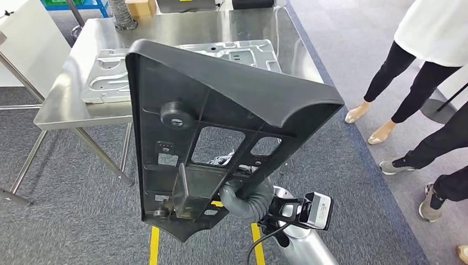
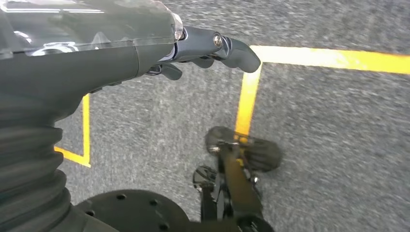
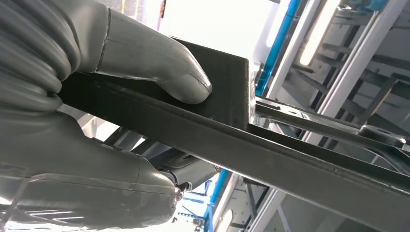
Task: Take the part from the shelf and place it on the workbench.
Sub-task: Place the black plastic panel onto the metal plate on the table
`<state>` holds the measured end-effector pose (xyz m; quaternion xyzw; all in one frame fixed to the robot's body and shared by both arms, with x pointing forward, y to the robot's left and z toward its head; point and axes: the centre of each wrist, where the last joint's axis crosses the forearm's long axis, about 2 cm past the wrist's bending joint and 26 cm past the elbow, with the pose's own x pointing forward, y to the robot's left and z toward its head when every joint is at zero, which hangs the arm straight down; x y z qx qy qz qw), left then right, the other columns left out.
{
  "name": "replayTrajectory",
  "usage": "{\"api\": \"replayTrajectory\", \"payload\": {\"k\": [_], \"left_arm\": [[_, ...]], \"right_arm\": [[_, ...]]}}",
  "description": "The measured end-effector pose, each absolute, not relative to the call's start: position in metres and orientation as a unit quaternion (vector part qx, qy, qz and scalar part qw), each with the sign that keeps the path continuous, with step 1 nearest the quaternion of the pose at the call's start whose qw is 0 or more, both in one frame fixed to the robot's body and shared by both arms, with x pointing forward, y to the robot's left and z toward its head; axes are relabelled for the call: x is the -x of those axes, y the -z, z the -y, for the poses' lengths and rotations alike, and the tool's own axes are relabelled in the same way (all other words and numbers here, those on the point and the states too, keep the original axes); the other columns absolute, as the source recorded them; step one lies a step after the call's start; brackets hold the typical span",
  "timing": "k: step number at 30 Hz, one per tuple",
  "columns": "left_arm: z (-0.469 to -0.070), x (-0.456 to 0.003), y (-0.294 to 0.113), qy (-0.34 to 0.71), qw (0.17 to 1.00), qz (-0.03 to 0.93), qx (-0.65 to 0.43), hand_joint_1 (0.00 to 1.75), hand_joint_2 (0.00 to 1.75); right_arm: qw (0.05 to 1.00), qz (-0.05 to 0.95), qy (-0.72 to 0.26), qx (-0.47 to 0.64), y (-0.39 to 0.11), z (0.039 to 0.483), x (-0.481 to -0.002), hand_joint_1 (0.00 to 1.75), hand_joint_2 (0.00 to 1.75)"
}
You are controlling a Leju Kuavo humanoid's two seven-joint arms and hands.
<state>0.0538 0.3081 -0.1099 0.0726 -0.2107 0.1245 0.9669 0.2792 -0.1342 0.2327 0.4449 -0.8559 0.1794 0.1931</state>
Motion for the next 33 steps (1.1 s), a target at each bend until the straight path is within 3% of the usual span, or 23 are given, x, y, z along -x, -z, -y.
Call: {"api": "replayTrajectory", "payload": {"k": [33], "left_arm": [[-0.308, -0.0531, 0.11, -0.124, 0.966, 0.214, -0.072, 0.0, 1.75]], "right_arm": [[0.196, 0.854, -0.177, -0.448, -0.23, 0.1368, -0.2777, 1.75, 1.75]]}}
